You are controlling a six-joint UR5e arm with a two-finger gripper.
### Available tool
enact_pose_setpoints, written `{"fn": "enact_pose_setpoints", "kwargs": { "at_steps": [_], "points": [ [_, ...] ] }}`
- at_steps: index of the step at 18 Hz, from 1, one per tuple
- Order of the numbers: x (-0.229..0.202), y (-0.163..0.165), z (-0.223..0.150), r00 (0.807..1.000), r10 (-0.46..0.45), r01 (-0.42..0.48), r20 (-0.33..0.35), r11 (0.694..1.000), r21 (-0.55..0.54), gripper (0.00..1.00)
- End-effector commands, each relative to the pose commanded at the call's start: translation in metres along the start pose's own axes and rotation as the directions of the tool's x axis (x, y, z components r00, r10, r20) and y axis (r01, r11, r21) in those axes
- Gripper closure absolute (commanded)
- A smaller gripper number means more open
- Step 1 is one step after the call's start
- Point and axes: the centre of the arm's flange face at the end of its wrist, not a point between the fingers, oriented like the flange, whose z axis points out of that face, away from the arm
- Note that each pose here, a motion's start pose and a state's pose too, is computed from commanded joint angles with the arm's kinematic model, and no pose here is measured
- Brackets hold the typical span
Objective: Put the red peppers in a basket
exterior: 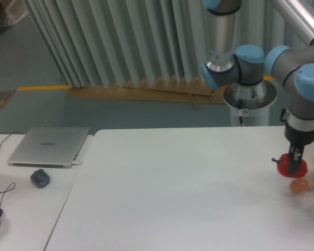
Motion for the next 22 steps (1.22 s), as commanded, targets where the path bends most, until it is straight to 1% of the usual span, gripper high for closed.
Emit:
{"fn": "enact_pose_setpoints", "kwargs": {
  "at_steps": [2, 7, 14, 19, 20, 22],
  "points": [
    [0.01, 0.012, -0.007, 1.0, 0.013, -0.013, 0.01, 1.0, -0.007, 0.51],
    [0.039, 0.057, -0.012, 0.998, 0.055, -0.054, 0.015, 0.998, -0.013, 0.52],
    [0.075, 0.102, -0.021, 0.996, 0.084, -0.083, 0.017, 0.996, -0.01, 0.52],
    [0.102, 0.135, -0.028, 0.994, 0.102, -0.101, 0.028, 0.995, -0.027, 0.52],
    [0.109, 0.143, -0.031, 0.994, 0.11, -0.109, 0.027, 0.993, -0.039, 0.52],
    [0.114, 0.155, -0.038, 0.989, 0.148, -0.148, -0.007, 0.987, -0.068, 0.52]
  ]
}}
